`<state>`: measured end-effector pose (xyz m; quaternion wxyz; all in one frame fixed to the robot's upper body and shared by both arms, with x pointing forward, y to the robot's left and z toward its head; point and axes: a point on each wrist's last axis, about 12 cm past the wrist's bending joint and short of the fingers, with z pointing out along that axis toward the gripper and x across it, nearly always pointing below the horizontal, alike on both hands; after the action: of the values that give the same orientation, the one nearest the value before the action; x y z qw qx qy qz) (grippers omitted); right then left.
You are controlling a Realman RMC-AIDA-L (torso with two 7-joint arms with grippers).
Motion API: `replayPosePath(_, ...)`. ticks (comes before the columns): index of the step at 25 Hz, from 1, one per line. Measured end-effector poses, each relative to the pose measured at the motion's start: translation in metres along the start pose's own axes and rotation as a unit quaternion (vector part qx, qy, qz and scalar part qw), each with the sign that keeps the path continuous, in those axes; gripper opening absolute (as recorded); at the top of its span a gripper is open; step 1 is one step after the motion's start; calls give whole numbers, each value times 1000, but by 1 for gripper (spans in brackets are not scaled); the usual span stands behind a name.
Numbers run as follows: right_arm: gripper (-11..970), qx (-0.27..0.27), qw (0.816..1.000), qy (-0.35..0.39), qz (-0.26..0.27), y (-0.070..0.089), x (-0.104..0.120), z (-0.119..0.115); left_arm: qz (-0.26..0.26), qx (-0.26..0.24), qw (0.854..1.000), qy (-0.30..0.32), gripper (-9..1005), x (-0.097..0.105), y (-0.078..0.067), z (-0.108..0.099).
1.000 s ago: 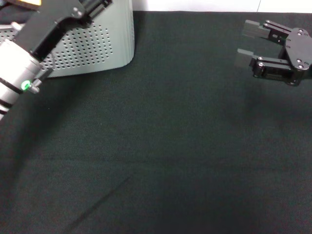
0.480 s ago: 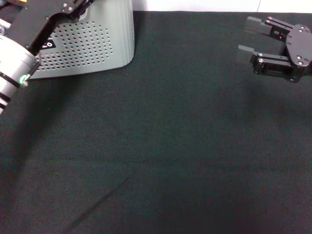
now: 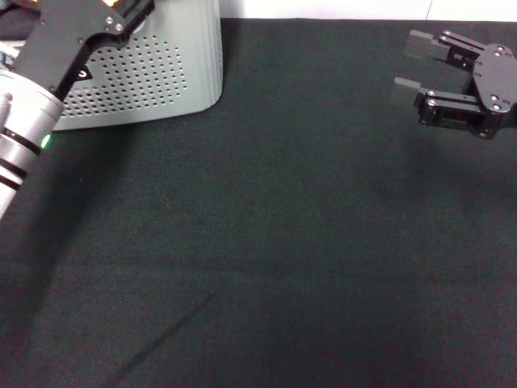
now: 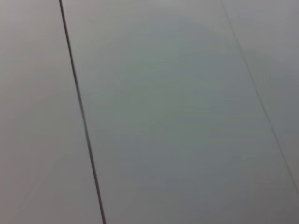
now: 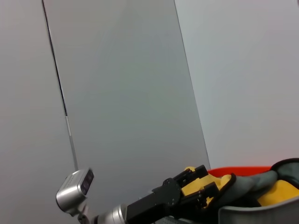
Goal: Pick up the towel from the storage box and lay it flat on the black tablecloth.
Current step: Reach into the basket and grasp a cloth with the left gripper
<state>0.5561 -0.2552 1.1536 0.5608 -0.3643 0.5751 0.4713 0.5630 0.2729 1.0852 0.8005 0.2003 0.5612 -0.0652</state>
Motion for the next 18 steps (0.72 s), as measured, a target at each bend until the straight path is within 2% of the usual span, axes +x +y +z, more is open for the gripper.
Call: replayPosePath(18,871,1,1000,0,3,1,2,-2,94,-45,994,20,787,7,-16,1)
